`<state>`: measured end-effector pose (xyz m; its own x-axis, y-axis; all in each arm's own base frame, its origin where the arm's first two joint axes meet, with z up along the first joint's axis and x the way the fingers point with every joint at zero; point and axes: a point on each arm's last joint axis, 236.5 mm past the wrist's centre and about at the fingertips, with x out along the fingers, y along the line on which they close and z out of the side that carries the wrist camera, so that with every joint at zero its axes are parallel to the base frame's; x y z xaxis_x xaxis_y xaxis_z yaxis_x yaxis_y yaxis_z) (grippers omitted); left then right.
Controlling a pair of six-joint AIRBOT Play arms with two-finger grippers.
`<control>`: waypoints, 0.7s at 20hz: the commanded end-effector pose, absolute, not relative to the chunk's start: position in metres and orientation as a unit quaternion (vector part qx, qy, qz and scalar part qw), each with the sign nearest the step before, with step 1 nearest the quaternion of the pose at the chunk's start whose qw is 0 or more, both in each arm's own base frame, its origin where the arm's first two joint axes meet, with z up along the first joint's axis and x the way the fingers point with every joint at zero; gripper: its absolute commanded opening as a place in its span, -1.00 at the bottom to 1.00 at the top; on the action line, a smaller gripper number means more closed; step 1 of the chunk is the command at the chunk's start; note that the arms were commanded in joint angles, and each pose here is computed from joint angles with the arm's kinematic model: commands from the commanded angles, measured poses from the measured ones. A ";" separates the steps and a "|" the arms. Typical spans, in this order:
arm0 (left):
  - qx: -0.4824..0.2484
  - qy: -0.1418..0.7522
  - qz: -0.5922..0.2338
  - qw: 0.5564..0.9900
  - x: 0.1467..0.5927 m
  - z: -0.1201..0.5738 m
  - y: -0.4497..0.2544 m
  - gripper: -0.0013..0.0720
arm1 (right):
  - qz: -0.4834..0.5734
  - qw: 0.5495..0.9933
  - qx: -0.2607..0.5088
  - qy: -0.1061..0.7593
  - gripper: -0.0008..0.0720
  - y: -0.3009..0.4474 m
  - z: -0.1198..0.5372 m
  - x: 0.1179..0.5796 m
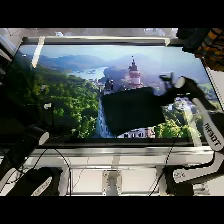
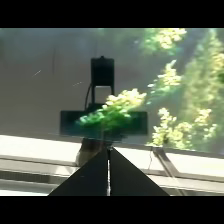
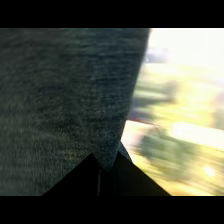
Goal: Fold the clothes and pants, and hang the long-sleeved shirts on hangers.
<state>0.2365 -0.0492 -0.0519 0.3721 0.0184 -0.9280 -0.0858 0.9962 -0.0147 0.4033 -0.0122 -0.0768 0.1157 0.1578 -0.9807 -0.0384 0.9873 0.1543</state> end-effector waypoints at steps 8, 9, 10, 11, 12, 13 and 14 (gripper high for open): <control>-0.041 0.512 0.008 0.858 0.264 -0.043 -0.061 -0.91 | -0.321 0.638 0.273 0.645 -0.84 -0.344 -0.049 0.160; -0.044 0.505 0.004 0.862 0.268 -0.041 -0.063 -0.91 | -0.341 0.636 0.303 0.622 -0.61 -0.353 -0.045 0.144; -0.046 0.496 0.000 0.867 0.272 -0.039 -0.065 -0.91 | -0.351 0.642 0.328 0.598 -0.26 -0.358 -0.041 0.136; -0.048 0.490 -0.003 0.870 0.275 -0.037 -0.067 -0.91 | -0.355 0.650 0.349 0.574 0.03 -0.362 -0.036 0.133; -0.050 0.485 -0.005 0.873 0.277 -0.036 -0.068 -0.91 | -0.356 0.660 0.364 0.553 0.16 -0.363 -0.029 0.134; -0.051 0.481 -0.007 0.875 0.279 -0.035 -0.069 -0.91 | -0.350 0.672 0.372 0.536 0.15 -0.363 -0.022 0.139; -0.052 0.479 -0.008 0.876 0.280 -0.034 -0.070 -0.91 | -0.343 0.686 0.375 0.521 0.15 -0.361 -0.014 0.149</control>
<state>0.2710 -0.0652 -0.0393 0.5052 -0.0448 -0.8618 -0.0465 0.9958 -0.0790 0.1505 -0.3545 -0.0322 0.0980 -0.0623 -0.9932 0.8355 0.5474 0.0481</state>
